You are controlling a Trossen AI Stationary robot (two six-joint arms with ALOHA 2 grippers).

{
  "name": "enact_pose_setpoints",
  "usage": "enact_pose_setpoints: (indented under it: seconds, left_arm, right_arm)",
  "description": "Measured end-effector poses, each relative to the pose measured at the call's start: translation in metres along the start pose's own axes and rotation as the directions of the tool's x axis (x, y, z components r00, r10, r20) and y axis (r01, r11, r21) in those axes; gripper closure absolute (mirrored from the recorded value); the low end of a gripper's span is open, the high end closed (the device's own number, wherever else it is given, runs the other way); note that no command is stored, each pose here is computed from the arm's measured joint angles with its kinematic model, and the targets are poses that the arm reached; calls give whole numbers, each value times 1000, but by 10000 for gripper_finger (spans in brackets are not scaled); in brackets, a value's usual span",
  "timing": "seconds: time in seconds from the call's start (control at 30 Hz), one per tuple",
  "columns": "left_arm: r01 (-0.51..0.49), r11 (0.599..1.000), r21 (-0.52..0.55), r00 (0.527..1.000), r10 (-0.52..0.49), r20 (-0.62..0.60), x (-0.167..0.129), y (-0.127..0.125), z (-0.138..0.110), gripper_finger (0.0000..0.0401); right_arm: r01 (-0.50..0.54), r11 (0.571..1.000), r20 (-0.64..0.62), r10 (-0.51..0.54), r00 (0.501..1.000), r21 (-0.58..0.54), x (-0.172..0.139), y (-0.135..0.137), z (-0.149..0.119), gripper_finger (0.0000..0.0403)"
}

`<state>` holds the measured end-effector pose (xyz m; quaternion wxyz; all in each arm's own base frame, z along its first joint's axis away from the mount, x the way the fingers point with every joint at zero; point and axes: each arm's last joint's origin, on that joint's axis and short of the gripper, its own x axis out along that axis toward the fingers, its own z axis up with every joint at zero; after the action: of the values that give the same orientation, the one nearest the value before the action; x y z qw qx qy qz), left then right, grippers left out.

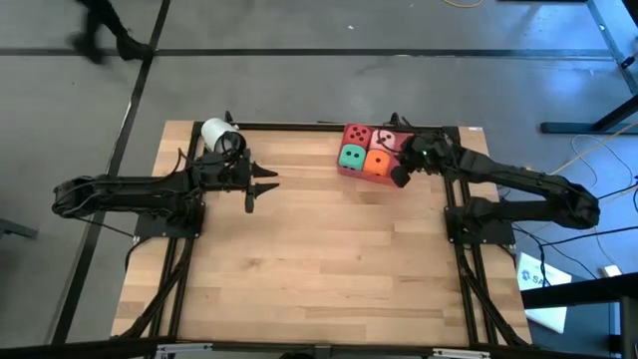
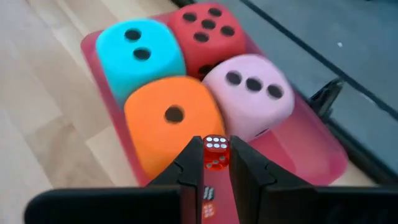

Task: Pick & Place Dice
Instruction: Put the small red dice into the red bin

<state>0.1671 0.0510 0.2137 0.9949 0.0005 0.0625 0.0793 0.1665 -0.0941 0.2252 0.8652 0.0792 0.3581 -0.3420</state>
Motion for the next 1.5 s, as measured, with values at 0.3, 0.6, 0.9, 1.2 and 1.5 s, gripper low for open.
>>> enact_pose_setpoints:
  seconds: [0.3, 0.6, 0.9, 1.2, 1.5]
  left_arm:
    - [3, 1000, -18, 1000, -4, -28, 0, 0, -3, 258]
    - [3, 1000, -21, 998, -5, -69, 0, 0, -7, 258]
    - [2, 1000, -22, 997, -4, -71, 0, 0, -7, 258]
    - [2, 1000, -22, 997, -3, -72, 0, 0, -7, 258]
    - [2, 1000, -23, 997, -4, -78, 0, 0, -8, 258]
  right_arm:
    - [24, 998, -103, -29, 994, -51, 11, -13, 24, 352]
    - [-54, 994, -320, 22, 947, -91, 44, -18, 31, 352]
    - [-105, 987, -502, 31, 864, -120, 71, -18, 24, 352]
    - [-166, 977, -575, 60, 816, -133, 77, -17, 16, 352]
    - [-172, 975, -587, 60, 807, -137, 76, -17, 15, 352]
